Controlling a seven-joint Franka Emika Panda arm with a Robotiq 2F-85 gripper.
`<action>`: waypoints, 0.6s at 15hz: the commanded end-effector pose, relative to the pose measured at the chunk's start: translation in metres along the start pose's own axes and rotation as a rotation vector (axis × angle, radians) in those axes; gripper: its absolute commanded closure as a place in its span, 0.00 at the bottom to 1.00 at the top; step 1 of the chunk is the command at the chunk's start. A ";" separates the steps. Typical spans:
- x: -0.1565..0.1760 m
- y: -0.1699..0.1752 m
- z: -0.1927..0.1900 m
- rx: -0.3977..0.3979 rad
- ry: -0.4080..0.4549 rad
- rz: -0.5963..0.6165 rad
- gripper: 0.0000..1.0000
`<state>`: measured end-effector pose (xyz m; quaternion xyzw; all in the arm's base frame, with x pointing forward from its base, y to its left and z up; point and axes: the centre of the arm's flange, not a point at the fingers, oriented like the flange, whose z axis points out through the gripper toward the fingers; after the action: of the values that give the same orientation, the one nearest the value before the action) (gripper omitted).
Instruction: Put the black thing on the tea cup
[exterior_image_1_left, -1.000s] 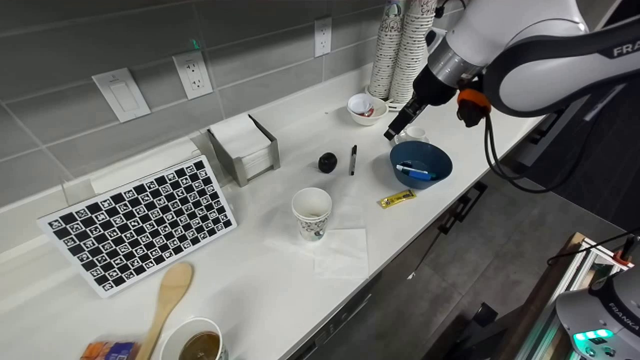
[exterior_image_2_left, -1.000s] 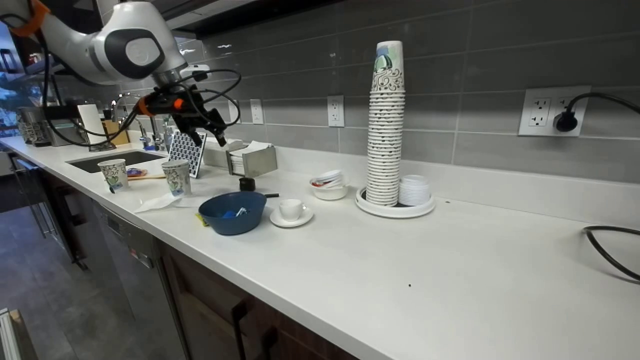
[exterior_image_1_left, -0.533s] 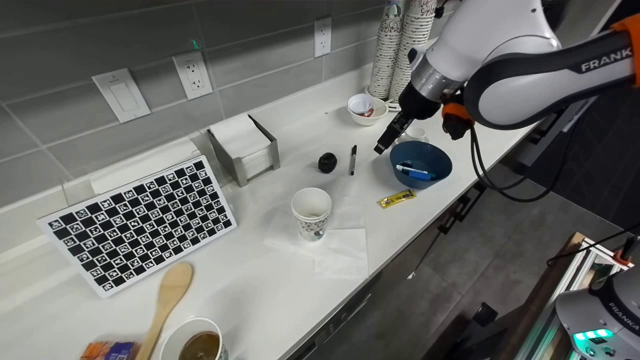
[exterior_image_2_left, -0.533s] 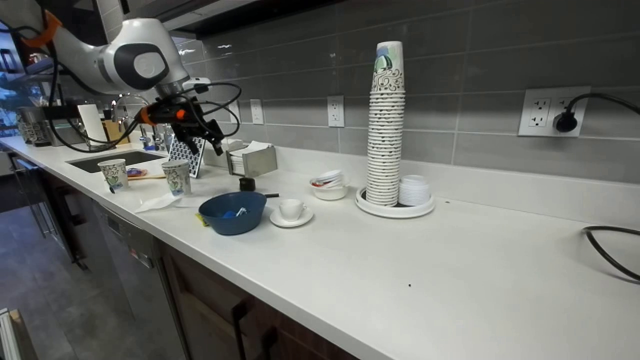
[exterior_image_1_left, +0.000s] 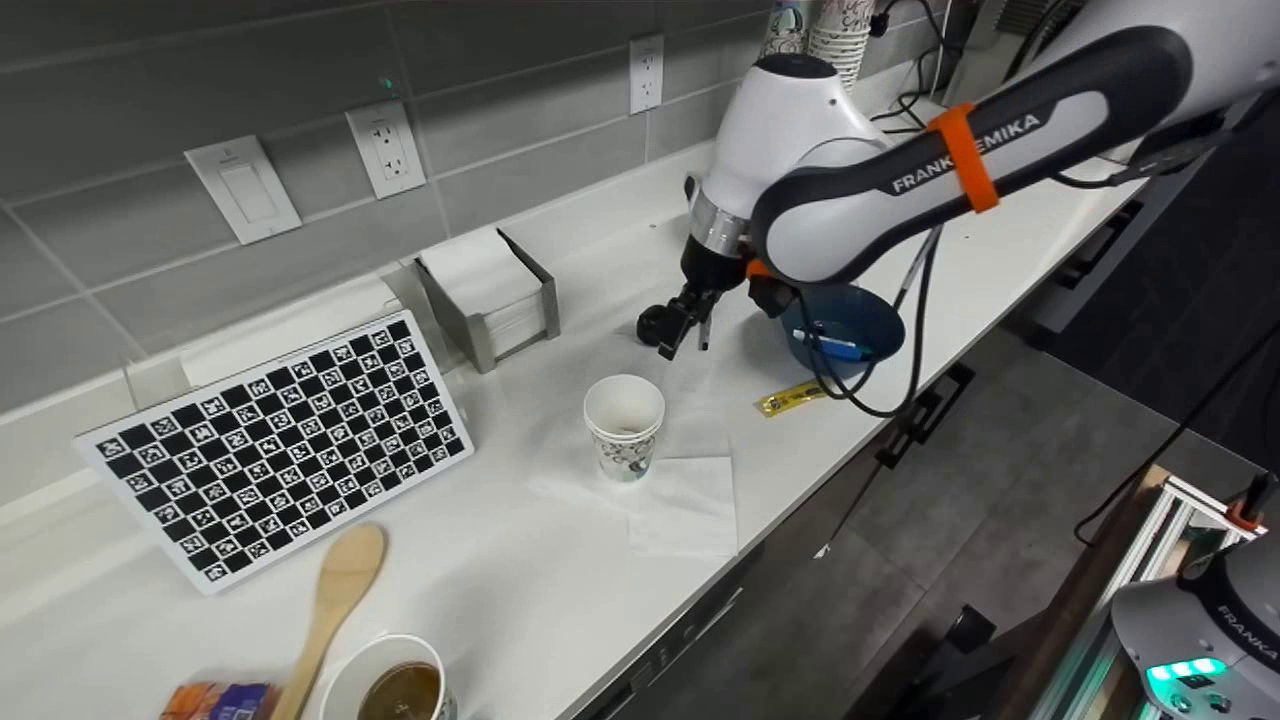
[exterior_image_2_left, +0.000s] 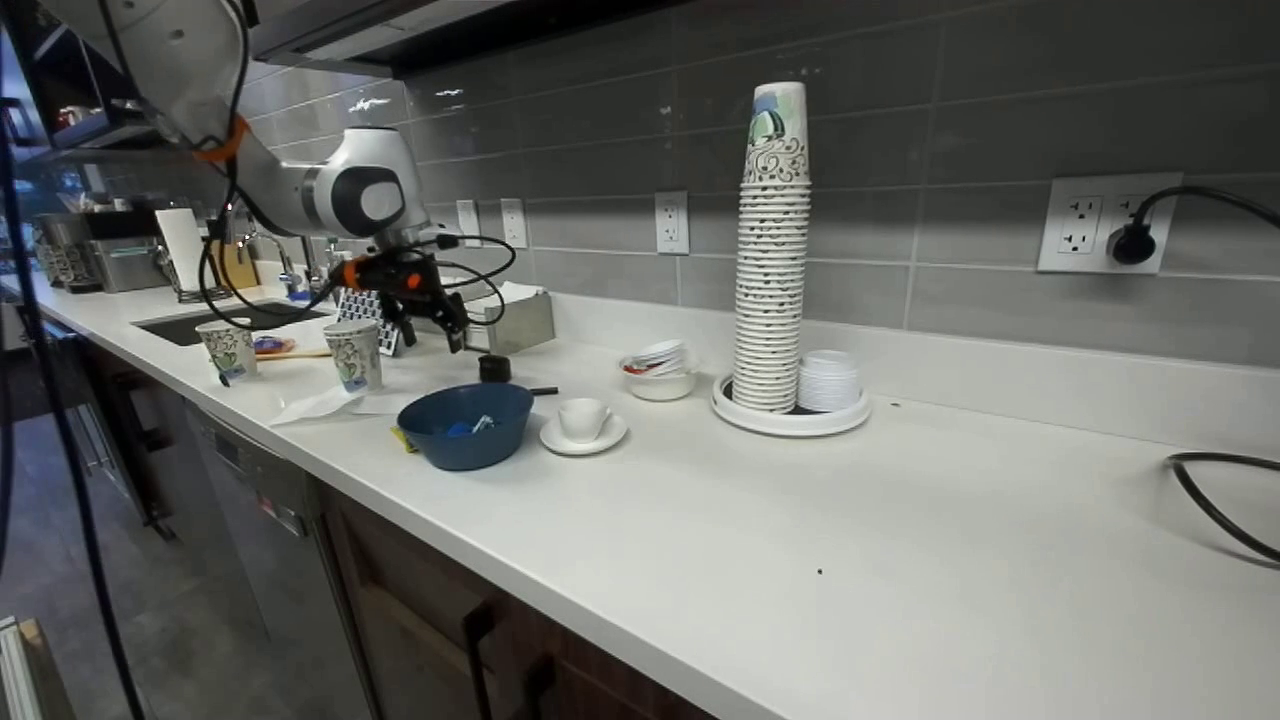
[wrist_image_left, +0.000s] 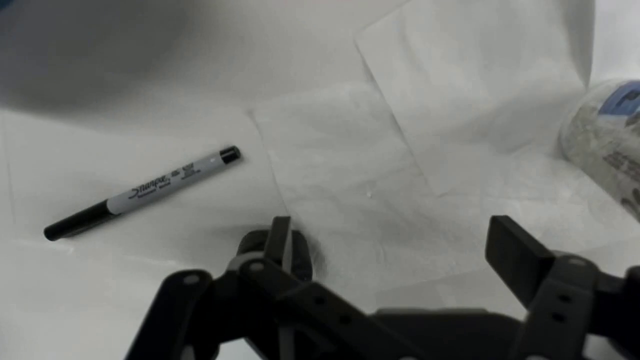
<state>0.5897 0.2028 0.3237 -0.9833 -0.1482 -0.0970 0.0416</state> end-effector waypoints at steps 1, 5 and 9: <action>0.067 0.015 0.013 0.023 -0.031 0.039 0.00; 0.090 0.038 0.025 0.000 -0.081 0.066 0.00; 0.098 0.054 0.048 0.000 -0.111 0.087 0.00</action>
<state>0.6772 0.1818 0.3056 -0.9916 -0.1146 -0.0490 0.0357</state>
